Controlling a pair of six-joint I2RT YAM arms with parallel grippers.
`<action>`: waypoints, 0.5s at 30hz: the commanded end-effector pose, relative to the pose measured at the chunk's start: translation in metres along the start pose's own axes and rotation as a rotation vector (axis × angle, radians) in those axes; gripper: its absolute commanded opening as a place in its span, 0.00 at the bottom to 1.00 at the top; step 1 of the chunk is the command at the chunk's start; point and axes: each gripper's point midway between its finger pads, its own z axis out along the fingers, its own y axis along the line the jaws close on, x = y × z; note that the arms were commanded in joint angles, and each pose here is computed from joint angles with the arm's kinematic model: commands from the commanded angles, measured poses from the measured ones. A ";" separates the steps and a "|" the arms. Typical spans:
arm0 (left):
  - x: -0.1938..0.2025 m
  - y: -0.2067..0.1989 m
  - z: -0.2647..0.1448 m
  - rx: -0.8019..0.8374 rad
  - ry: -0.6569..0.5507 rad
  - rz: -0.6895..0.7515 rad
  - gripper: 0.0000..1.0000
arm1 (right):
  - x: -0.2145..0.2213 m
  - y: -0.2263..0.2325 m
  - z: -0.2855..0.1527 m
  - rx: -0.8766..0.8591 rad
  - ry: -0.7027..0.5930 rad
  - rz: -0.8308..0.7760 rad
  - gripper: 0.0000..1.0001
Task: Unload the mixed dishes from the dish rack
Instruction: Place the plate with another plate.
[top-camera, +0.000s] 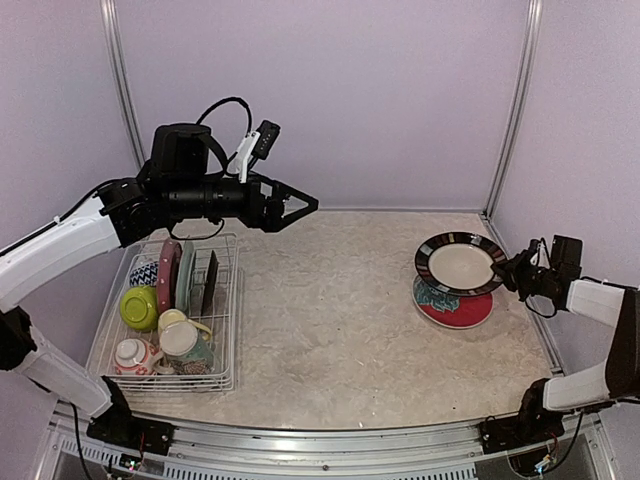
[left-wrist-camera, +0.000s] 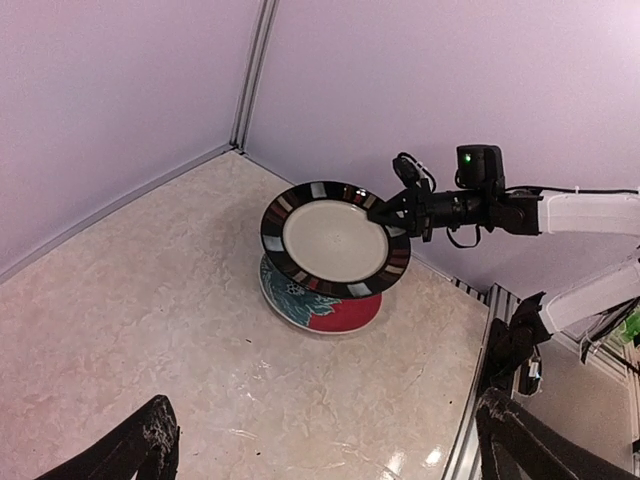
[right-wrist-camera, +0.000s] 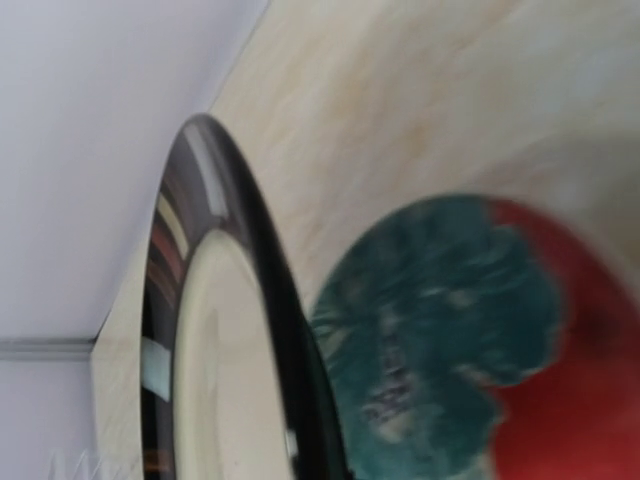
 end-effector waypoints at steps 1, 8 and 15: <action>-0.002 0.017 -0.015 -0.011 -0.025 -0.147 0.99 | 0.002 0.000 -0.009 -0.057 0.045 -0.050 0.00; -0.004 0.074 -0.051 -0.105 -0.100 -0.395 0.99 | 0.005 -0.019 0.002 -0.041 0.092 -0.061 0.00; 0.023 0.109 -0.068 -0.289 -0.041 -0.423 0.99 | 0.009 -0.036 0.013 -0.030 0.123 -0.048 0.00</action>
